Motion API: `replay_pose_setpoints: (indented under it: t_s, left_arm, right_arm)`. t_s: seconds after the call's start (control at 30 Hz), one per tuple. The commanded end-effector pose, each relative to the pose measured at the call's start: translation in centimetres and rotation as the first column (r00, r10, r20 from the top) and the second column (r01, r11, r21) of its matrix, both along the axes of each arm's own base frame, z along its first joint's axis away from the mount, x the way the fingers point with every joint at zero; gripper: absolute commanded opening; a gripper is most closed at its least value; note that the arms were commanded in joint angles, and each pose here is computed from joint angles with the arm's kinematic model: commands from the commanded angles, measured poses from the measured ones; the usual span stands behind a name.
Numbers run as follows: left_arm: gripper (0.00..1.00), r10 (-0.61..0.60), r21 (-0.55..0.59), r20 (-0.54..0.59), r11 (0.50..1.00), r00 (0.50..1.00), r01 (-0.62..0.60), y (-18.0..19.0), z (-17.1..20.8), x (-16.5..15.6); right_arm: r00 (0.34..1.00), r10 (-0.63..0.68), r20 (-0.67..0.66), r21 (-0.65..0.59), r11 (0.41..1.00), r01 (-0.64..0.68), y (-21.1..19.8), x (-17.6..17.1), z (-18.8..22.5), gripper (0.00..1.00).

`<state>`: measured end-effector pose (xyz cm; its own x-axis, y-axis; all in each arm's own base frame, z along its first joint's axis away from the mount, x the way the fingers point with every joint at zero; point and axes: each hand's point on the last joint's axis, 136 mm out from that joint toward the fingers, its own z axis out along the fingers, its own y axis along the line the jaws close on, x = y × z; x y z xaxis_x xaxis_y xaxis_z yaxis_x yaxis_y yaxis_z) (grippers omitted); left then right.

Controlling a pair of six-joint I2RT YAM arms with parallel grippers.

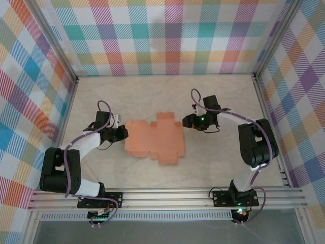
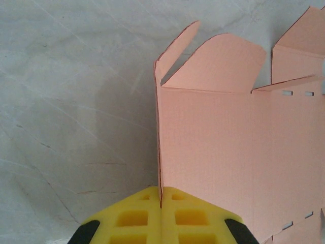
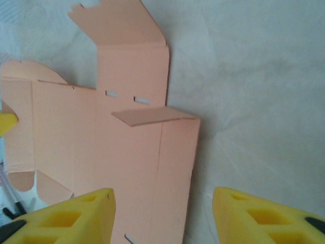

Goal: Fold the paper box

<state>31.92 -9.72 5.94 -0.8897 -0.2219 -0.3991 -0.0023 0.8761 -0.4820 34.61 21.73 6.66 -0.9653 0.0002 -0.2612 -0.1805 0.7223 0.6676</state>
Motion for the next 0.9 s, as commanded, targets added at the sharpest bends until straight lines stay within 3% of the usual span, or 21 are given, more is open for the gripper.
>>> replay_pose_setpoints:
  t_s: [0.0,0.37,0.87]
  left_arm:
    - [0.00,-0.021,0.008,0.001,1.000,1.000,0.021,-0.3,0.4,0.0]
    - [0.00,-0.022,0.002,-0.004,1.000,1.000,0.022,-0.4,0.2,-0.1]
    - [0.00,-0.019,-0.001,0.003,1.000,1.000,0.019,-0.4,0.4,-0.2]
  right_arm:
    - [0.998,0.024,-0.051,0.104,0.994,-0.019,1.7,-0.7,-0.4,0.51]
    - [0.990,0.019,-0.143,0.106,0.994,-0.003,1.5,-2.2,-3.5,0.43]
    - [0.984,0.030,-0.175,0.111,0.994,-0.011,2.0,-5.1,-3.4,0.27]
